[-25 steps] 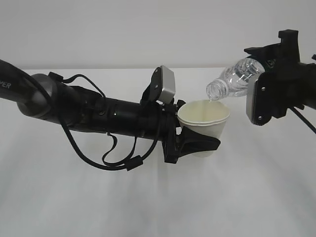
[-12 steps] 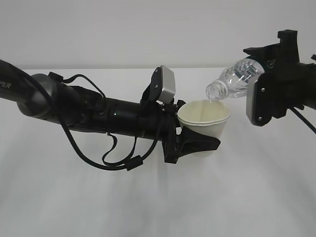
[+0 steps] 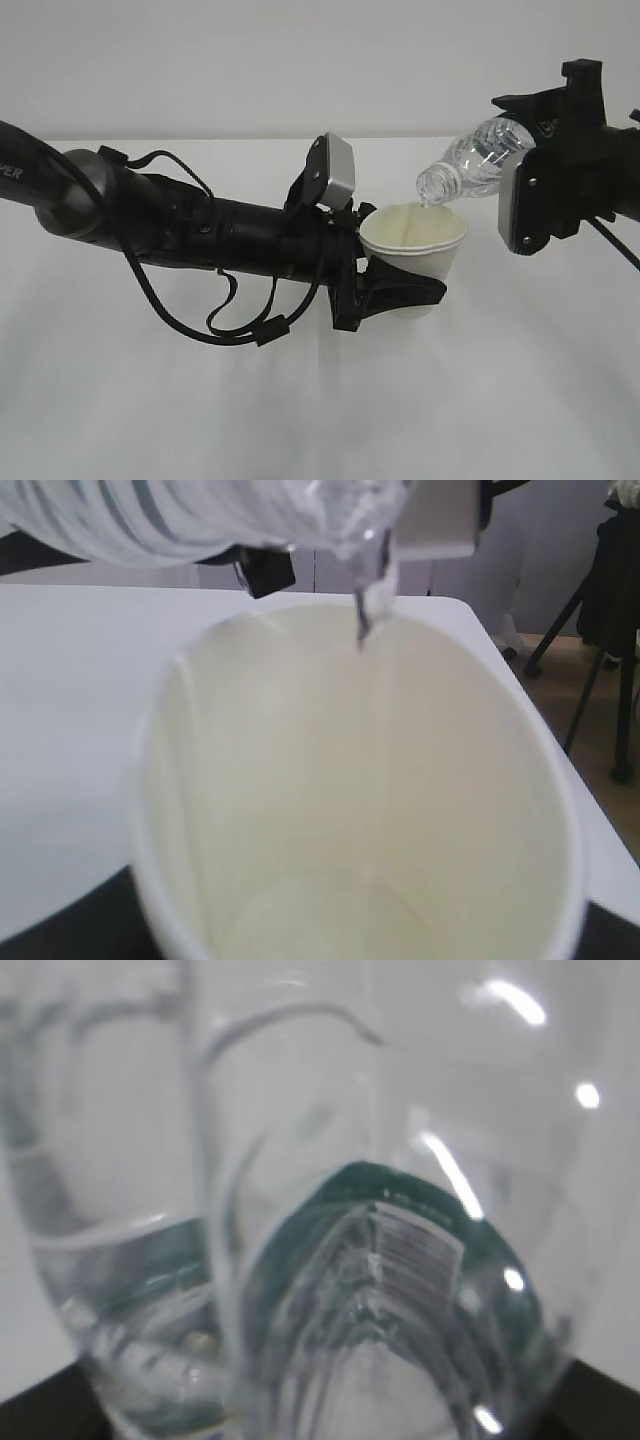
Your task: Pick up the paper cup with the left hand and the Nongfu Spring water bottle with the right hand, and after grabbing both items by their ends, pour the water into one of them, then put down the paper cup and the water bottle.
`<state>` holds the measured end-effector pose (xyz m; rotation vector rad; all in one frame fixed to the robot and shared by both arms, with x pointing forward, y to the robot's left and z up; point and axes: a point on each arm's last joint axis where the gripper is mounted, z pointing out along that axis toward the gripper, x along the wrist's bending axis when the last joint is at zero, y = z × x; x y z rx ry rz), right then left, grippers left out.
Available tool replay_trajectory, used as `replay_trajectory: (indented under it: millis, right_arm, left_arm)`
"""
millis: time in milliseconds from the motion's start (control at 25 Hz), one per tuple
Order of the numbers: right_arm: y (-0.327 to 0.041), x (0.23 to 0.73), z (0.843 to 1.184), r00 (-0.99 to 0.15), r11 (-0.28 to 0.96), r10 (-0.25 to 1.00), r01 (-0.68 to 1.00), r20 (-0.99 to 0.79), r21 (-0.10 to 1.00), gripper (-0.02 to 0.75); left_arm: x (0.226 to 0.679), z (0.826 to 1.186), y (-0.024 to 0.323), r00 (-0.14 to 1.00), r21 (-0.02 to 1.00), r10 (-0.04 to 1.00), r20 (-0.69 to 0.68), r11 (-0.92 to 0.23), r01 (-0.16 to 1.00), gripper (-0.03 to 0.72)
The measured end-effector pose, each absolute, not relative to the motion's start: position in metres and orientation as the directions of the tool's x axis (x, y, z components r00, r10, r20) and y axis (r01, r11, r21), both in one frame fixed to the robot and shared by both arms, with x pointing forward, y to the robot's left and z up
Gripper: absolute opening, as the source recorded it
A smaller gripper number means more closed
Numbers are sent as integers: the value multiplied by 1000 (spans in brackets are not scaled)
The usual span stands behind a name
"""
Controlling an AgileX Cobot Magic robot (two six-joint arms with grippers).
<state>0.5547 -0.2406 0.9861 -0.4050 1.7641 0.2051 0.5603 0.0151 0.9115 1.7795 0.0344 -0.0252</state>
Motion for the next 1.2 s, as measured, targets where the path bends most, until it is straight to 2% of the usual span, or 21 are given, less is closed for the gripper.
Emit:
replay_trajectory:
  millis: [1200]
  right_arm:
    - [-240, 555, 987, -166, 917, -174, -388, -971, -98, 501]
  left_arm:
    - [554, 911, 9, 999, 976, -21, -32, -214, 26, 435]
